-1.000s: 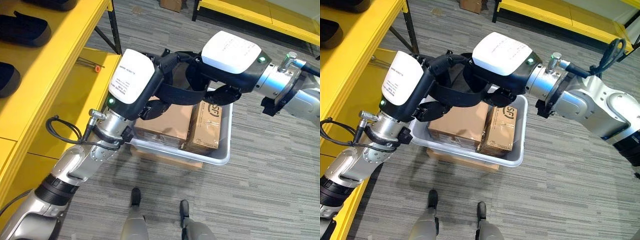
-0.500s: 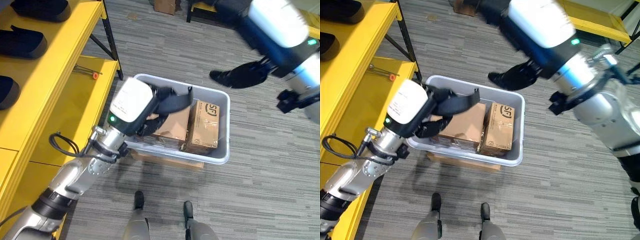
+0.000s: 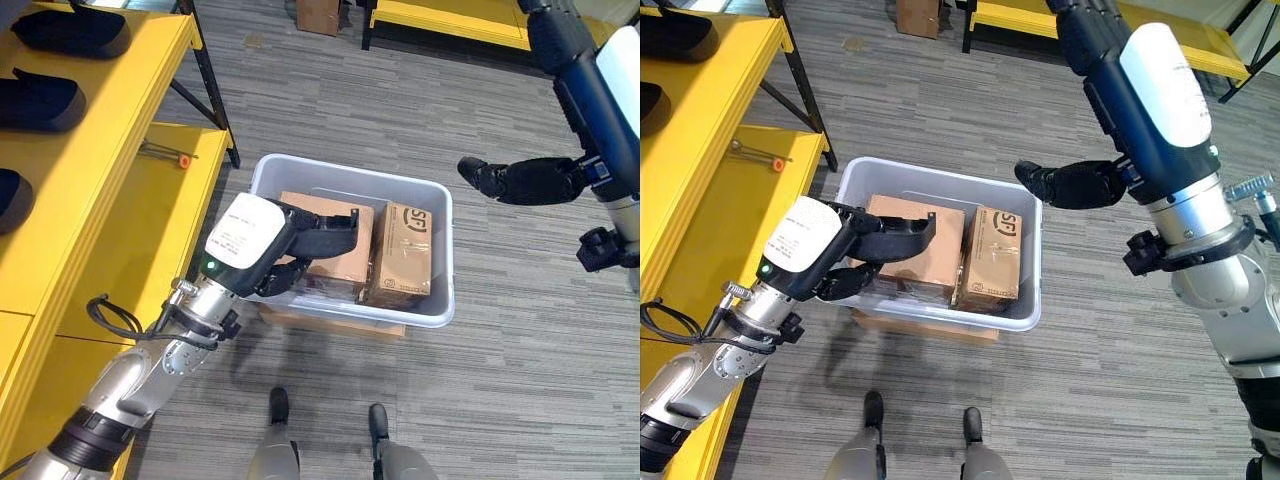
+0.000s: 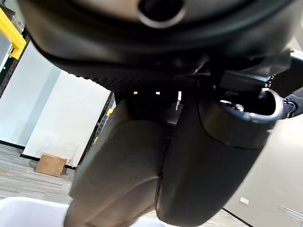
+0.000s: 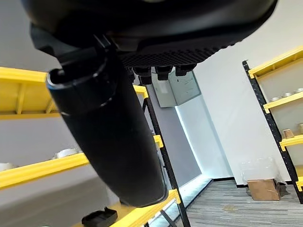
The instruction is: Move parts from the plastic box to the shelf.
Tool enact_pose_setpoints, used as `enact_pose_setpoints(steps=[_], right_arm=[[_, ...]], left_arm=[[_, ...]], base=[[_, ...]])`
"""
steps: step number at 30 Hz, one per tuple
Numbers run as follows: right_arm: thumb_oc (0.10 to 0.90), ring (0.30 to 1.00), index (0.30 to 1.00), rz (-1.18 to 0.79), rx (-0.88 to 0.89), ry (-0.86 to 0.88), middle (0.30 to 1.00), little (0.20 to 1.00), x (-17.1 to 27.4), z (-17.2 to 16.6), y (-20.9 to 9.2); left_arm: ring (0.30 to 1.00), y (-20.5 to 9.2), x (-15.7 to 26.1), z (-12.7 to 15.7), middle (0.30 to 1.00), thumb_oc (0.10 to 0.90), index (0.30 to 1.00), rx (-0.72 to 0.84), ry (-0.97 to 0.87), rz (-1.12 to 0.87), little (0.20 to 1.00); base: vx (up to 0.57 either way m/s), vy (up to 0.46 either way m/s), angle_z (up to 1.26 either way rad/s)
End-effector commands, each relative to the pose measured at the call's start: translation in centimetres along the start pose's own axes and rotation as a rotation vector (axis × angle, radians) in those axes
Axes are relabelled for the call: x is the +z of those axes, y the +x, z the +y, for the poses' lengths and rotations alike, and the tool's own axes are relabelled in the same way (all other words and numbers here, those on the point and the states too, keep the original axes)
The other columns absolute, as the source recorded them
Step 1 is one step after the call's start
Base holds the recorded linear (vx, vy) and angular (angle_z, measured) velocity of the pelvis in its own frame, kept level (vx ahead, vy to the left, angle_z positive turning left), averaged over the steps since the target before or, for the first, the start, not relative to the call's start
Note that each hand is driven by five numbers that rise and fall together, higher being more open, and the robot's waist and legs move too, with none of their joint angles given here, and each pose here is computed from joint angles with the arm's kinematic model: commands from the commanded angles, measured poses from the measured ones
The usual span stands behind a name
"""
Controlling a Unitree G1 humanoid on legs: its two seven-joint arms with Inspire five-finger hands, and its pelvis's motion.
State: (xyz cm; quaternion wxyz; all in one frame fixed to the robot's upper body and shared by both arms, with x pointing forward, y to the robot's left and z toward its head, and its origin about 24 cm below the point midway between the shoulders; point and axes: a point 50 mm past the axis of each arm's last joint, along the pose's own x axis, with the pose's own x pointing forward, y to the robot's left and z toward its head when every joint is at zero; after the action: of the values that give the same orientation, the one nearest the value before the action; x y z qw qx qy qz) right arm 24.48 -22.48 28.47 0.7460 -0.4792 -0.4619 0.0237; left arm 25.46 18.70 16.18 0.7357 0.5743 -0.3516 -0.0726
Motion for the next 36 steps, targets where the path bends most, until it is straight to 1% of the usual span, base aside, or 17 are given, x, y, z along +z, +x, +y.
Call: enact_pose_setpoints(steps=[1, 5, 7, 8, 9, 10, 11, 15, 16, 20, 21, 23, 29, 31, 32, 34, 36], right_arm=[[0.9, 1.0, 1.0, 0.013, -0.133, 0.057, 1.0, 1.0, -0.3, -1.2, -0.9], [0.9, 1.0, 1.0, 0.062, -0.151, 0.081, 1.0, 1.0, -0.5, -0.9, -2.3], [0.9, 1.0, 1.0, 0.115, -0.172, 0.106, 1.0, 1.0, -0.9, -0.6, -3.6], [0.9, 1.0, 1.0, 0.147, -0.194, 0.135, 1.0, 1.0, -1.1, -0.4, -4.3], [0.9, 1.0, 1.0, 0.224, -0.234, 0.191, 1.0, 1.0, -1.7, 0.3, -5.9], [0.9, 1.0, 1.0, 0.226, -0.234, 0.193, 1.0, 1.0, -1.6, 0.4, -6.0], [0.9, 1.0, 1.0, 0.275, -0.262, 0.23, 1.0, 1.0, -2.0, 0.9, -6.9], [0.9, 1.0, 1.0, 0.48, -0.359, 0.434, 1.0, 1.0, -2.6, 3.7, -11.1], [0.9, 1.0, 1.0, 0.481, -0.358, 0.437, 1.0, 1.0, -2.6, 3.8, -11.1], [0.9, 1.0, 1.0, 0.618, -0.373, 0.558, 1.0, 1.0, -2.7, 6.1, -13.8], [0.9, 1.0, 1.0, 0.618, -0.371, 0.561, 1.0, 1.0, -2.7, 6.2, -13.8], [0.9, 1.0, 1.0, 0.662, -0.374, 0.628, 1.0, 1.0, -2.6, 7.4, -14.6], [0.9, 1.0, 1.0, 0.664, -0.35, 0.691, 1.0, 1.0, -2.4, 8.6, -14.3], [0.9, 1.0, 1.0, 0.612, -0.333, 0.72, 1.0, 1.0, -2.1, 9.1, -12.9], [0.9, 1.0, 1.0, 0.559, -0.312, 0.753, 1.0, 1.0, -1.9, 9.6, -11.4], [0.9, 1.0, 1.0, 0.538, -0.3, 0.764, 1.0, 1.0, -1.7, 9.8, -10.9], [0.9, 1.0, 1.0, 0.467, -0.261, 0.768, 1.0, 1.0, -1.2, 10.1, -9.1]], left_arm=[[0.3, 0.0, 1.2, 1.5, 0.3, 0.4, 0.3, 0.122, -0.043, -0.077, 0.3], [0.3, -0.6, 0.8, 1.8, 0.3, 0.4, 0.3, 0.128, -0.034, -0.046, 0.3], [0.3, -1.1, 0.4, 2.1, 0.3, 0.4, 0.3, 0.134, -0.022, -0.018, 0.3], [0.3, -1.3, 0.1, 2.3, 0.3, 0.4, 0.3, 0.138, -0.02, -0.002, 0.3], [0.3, -1.8, -0.3, 2.7, 0.3, 0.4, 0.3, 0.152, -0.006, 0.028, 0.3], [0.3, -1.9, -0.3, 2.7, 0.3, 0.4, 0.3, 0.15, -0.006, 0.027, 0.3], [0.3, -2.2, -0.6, 2.9, 0.3, 0.4, 0.3, 0.166, -0.009, 0.055, 0.3], [0.3, -3.9, -1.4, 3.7, 0.3, 0.4, 0.3, 0.217, -0.028, 0.147, 0.3], [0.3, -4.0, -1.4, 3.8, 0.3, 0.4, 0.3, 0.215, -0.027, 0.148, 0.3], [0.3, -6.1, -2.4, 4.1, 0.3, 0.4, 0.3, 0.241, -0.037, 0.262, 0.3], [0.3, -6.2, -2.4, 4.2, 0.3, 0.4, 0.3, 0.24, -0.035, 0.264, 0.3], [0.3, -6.9, -2.7, 4.4, 0.3, 0.4, 0.3, 0.254, -0.022, 0.302, 0.3], [0.3, -8.1, -3.0, 4.7, 0.3, 0.4, 0.3, 0.326, -0.034, 0.377, 0.3], [0.3, -8.3, -2.9, 4.7, 0.3, 0.4, 0.3, 0.364, -0.053, 0.395, 0.3], [0.3, -8.4, -2.7, 4.8, 0.3, 0.4, 0.3, 0.388, -0.058, 0.4, 0.3], [0.3, -8.5, -2.6, 4.8, 0.3, 0.4, 0.3, 0.393, -0.057, 0.401, 0.3], [0.3, -8.5, -2.5, 5.0, 0.3, 0.4, 0.3, 0.4, -0.044, 0.395, 0.3]], base=[[0.0, 0.0, 0.0], [0.0, 0.0, 0.0], [0.0, 0.0, 0.0], [0.0, 0.0, 0.0], [0.0, 0.0, 0.0], [0.0, 0.0, 0.0], [0.0, 0.0, 0.0], [0.0, -0.013, -0.03], [-0.01, -0.014, -0.05], [-0.01, -0.01, 0.0], [-0.03, -0.036, -0.02], [-0.05, -0.045, -0.03], [-0.09, -0.076, 0.0], [-0.2, -0.179, 0.04], [-0.25, -0.256, 0.04], [-0.14, -0.177, -0.07], [-0.16, -0.22, -0.12]])
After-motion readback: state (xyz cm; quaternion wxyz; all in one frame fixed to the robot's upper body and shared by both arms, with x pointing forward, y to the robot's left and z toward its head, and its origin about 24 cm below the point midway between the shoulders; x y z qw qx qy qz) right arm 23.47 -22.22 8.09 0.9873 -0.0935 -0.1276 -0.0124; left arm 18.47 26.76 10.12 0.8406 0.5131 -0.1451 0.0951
